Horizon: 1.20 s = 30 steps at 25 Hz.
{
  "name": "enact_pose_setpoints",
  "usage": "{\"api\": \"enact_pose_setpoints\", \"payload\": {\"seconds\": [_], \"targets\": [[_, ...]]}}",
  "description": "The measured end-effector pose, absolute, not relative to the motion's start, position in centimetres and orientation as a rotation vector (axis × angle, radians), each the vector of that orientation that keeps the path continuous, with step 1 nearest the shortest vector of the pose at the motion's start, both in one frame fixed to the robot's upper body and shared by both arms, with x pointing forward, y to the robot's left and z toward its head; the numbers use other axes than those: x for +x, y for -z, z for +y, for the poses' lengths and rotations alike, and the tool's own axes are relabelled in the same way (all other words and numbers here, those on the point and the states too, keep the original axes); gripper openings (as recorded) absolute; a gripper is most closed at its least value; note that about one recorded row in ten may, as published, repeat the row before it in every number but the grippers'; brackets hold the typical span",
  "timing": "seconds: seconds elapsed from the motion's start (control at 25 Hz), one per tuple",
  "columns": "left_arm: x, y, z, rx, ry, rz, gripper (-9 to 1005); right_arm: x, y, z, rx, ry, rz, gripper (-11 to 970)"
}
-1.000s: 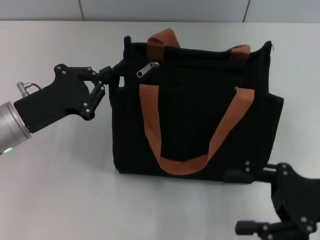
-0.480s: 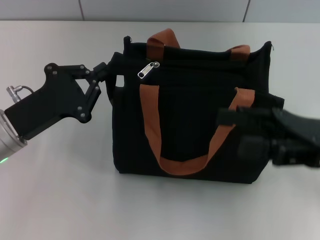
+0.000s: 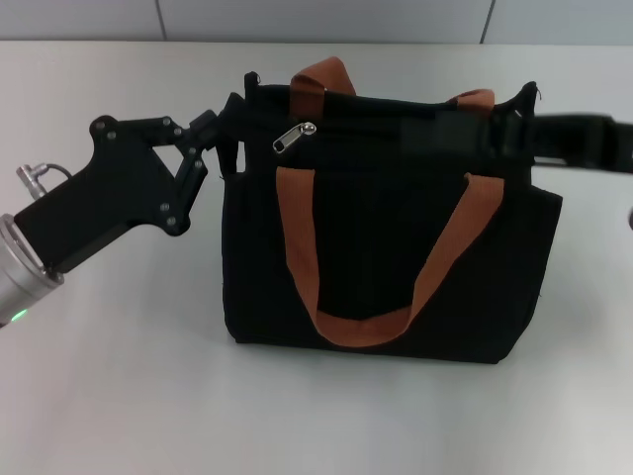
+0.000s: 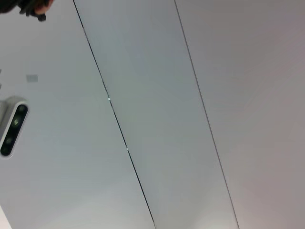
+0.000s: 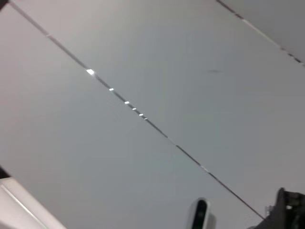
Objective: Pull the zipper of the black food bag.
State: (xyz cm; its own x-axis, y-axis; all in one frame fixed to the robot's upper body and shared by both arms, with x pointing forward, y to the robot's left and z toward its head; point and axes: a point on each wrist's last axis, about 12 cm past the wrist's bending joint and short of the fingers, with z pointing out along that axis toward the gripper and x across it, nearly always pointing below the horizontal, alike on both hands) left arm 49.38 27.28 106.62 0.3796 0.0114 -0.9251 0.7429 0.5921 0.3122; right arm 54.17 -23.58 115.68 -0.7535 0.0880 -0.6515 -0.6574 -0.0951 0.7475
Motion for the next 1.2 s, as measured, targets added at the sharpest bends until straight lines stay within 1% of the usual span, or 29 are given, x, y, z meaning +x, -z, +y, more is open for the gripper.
{"api": "enact_pose_setpoints", "payload": {"seconds": [0.24,0.64,1.2], "targets": [[49.9,-107.2,26.8,0.808,0.554,1.057,22,56.0,-115.9,-22.3,-0.547,-1.866,1.774,819],[50.4,-107.7,26.1,0.819,0.574,1.024,26,57.9,-115.7,-19.5,-0.511,-1.808,1.976,817],[50.2,-107.7,25.2,0.822,0.575,0.981,33,59.7,-116.6,-18.0,-0.487,-1.726,2.169,817]]}}
